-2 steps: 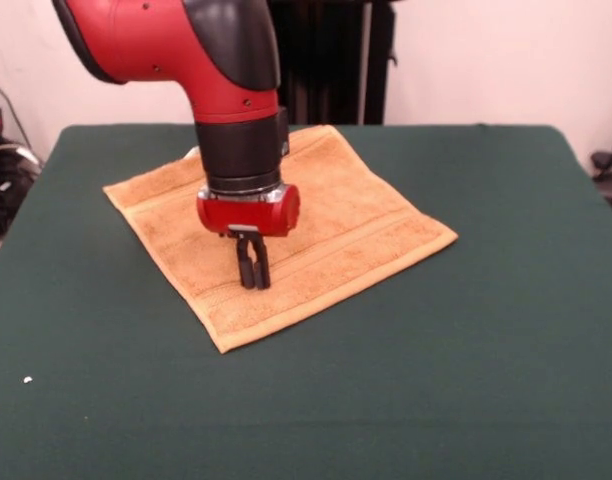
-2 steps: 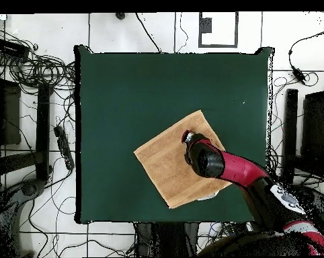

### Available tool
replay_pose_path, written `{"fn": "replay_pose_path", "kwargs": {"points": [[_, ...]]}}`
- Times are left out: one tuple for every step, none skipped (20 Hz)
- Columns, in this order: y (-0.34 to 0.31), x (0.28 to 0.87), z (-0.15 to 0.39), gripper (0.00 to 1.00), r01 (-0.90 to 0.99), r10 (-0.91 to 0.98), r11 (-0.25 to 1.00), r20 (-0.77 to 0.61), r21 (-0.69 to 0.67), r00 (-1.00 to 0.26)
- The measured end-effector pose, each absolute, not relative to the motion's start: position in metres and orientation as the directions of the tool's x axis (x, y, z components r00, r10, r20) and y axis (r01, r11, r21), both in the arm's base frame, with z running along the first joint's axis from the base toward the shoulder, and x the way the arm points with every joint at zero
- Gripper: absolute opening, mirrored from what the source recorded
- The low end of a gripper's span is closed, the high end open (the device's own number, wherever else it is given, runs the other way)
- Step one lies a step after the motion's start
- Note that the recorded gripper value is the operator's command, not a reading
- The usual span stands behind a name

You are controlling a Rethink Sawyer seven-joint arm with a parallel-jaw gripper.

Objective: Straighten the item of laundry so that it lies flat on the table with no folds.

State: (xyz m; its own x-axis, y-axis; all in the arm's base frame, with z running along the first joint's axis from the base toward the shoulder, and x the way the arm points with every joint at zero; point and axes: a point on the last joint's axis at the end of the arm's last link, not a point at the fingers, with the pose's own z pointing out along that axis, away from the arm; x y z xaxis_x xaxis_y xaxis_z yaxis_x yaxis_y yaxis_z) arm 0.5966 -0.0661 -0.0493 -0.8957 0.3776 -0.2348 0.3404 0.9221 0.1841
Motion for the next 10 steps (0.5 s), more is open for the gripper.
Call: {"fn": "replay_pose_path", "kwargs": {"points": [[-0.0652, 0.5969, -0.0493, 1.0, 0.338, 0.376, 0.923, -0.238, 0.184, -0.896], [-0.0646, 0.5969, -0.0494, 1.0, 0.337, 0.374, 0.924, -0.24, 0.182, -0.896], [-0.0642, 0.5966, -0.0495, 1.0, 0.335, 0.371, 0.925, -0.243, 0.178, -0.896], [-0.0635, 0.5964, -0.0496, 1.0, 0.333, 0.368, 0.927, -0.246, 0.175, -0.897], [-0.0628, 0.5962, -0.0497, 1.0, 0.33, 0.365, 0.928, -0.25, 0.171, -0.897], [-0.0624, 0.596, -0.0497, 1.0, 0.328, 0.362, 0.93, -0.254, 0.168, -0.897], [-0.0619, 0.5958, -0.0498, 1.0, 0.326, 0.36, 0.931, -0.256, 0.166, -0.897], [-0.0612, 0.5958, -0.0499, 1.0, 0.324, 0.358, 0.932, -0.26, 0.164, -0.897], [-0.0609, 0.5959, -0.0499, 1.0, 0.323, 0.357, 0.932, -0.261, 0.163, -0.897], [-0.0603, 0.5962, -0.0497, 1.0, 0.323, 0.357, 0.932, -0.262, 0.164, -0.897]]}}
